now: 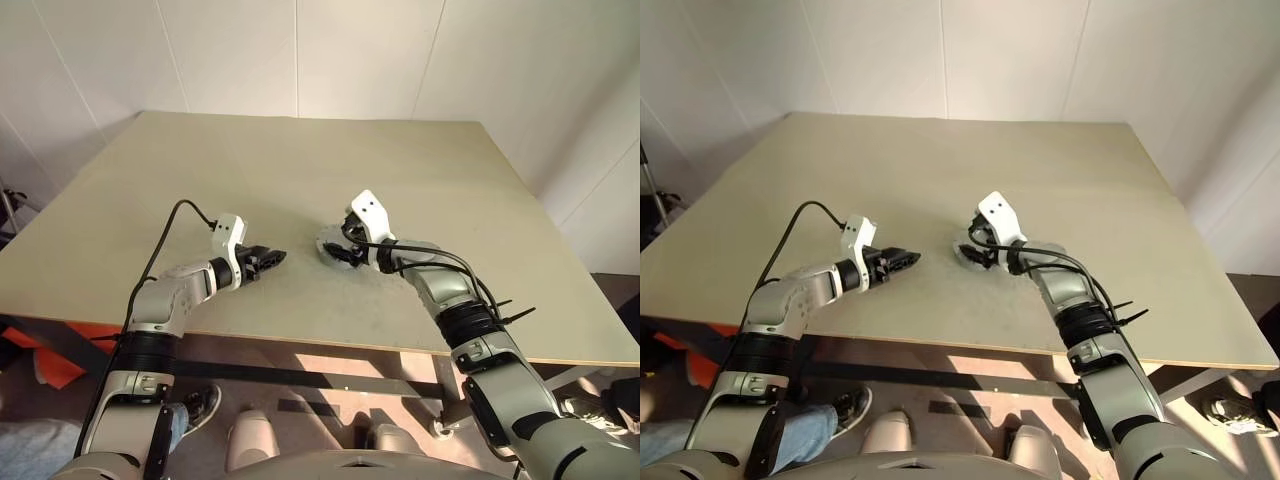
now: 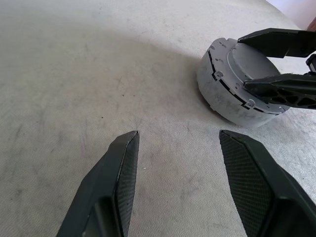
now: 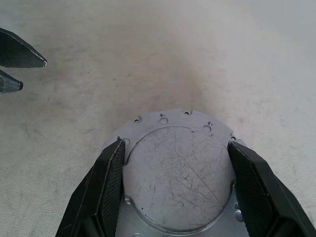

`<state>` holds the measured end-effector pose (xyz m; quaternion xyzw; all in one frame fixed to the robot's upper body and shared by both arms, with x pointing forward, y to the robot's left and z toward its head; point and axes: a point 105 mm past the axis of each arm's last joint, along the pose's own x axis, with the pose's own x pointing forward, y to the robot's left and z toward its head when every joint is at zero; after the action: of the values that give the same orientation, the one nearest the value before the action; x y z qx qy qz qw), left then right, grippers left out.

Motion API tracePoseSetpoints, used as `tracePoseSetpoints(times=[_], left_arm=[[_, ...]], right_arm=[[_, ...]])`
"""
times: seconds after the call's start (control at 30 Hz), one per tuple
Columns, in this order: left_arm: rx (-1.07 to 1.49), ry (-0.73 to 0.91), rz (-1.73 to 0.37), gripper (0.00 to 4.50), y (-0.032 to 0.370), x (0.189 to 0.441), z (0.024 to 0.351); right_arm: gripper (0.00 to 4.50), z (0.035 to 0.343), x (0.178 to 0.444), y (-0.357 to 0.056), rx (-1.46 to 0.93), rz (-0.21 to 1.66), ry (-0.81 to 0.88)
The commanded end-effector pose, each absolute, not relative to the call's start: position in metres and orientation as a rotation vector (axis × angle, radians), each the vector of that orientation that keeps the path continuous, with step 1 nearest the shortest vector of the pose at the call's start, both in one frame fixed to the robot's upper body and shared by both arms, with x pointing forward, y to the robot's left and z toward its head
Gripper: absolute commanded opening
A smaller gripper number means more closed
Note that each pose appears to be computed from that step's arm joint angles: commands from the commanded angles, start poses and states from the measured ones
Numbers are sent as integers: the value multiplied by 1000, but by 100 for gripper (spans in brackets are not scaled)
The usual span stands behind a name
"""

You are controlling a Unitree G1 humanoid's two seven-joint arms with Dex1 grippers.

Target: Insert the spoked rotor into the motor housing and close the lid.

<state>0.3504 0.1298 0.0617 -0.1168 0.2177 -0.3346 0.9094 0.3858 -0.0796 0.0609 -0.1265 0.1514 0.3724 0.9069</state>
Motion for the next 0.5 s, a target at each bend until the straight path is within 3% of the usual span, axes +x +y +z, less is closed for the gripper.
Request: tracePoseSetpoints(times=[0.03, 0.5], left_arm=[[-229, 397, -711, 275, 126, 353, 76], [-229, 394, -714, 275, 125, 353, 75]], right_arm=[[318, 31, 385, -117, -265, 646, 448], [318, 57, 391, -109, -267, 671, 329]])
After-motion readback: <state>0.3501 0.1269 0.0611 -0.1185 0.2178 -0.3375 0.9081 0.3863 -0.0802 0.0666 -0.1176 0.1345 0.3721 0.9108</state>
